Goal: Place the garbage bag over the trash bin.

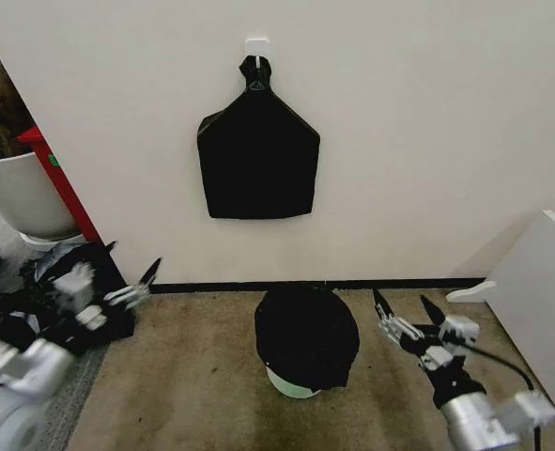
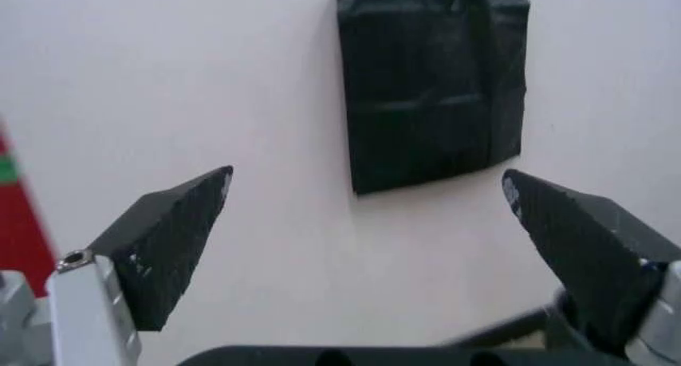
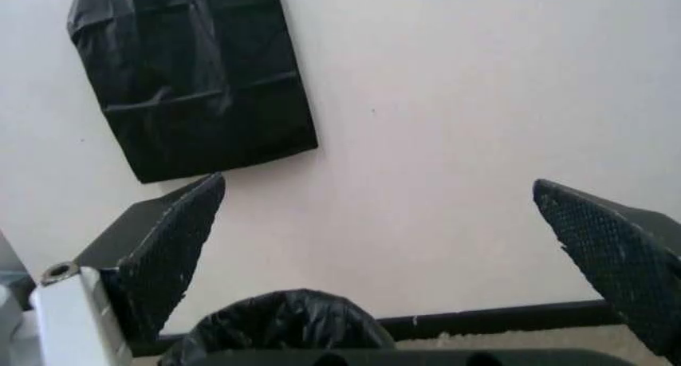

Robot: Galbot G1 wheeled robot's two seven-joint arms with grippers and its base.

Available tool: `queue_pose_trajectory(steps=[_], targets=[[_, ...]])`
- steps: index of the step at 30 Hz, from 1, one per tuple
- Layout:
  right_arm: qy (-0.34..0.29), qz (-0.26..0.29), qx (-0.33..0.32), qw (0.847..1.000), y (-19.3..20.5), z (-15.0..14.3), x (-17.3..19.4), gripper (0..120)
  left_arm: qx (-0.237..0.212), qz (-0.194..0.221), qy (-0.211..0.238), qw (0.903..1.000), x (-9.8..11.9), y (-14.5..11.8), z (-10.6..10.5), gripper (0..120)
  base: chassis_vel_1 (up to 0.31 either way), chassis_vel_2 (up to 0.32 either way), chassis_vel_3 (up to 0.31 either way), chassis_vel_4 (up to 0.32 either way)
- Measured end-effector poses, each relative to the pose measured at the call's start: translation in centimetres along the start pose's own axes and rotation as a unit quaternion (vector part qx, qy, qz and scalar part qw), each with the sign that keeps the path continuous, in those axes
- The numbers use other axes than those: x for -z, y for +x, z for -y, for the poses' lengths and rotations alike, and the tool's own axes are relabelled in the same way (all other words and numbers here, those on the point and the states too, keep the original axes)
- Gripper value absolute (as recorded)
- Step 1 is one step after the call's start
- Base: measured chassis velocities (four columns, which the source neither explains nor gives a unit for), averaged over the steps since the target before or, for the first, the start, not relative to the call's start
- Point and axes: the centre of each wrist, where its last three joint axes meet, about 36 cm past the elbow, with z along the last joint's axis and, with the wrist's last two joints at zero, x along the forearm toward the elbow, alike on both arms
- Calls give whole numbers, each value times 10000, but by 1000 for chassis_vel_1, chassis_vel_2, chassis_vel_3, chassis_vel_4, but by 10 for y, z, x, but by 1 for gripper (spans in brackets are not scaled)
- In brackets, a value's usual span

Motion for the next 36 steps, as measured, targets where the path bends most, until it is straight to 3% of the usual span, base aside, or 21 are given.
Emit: queue_pose_trajectory(steps=[5, 14, 36], targets=[[88, -66, -30, 9999, 35, -12, -6, 100, 335, -304, 194, 9988, 7, 50, 42, 100, 0, 0, 0, 0], [-29, -80, -172, 9998, 50, -10, -4, 100, 651, -337, 239, 9970, 7, 61, 72, 100, 0, 0, 0, 0], [13, -128, -303, 9995, 43, -4, 1, 100, 717, -529, 252, 9957, 14, 54, 76, 100, 0, 0, 0, 0]])
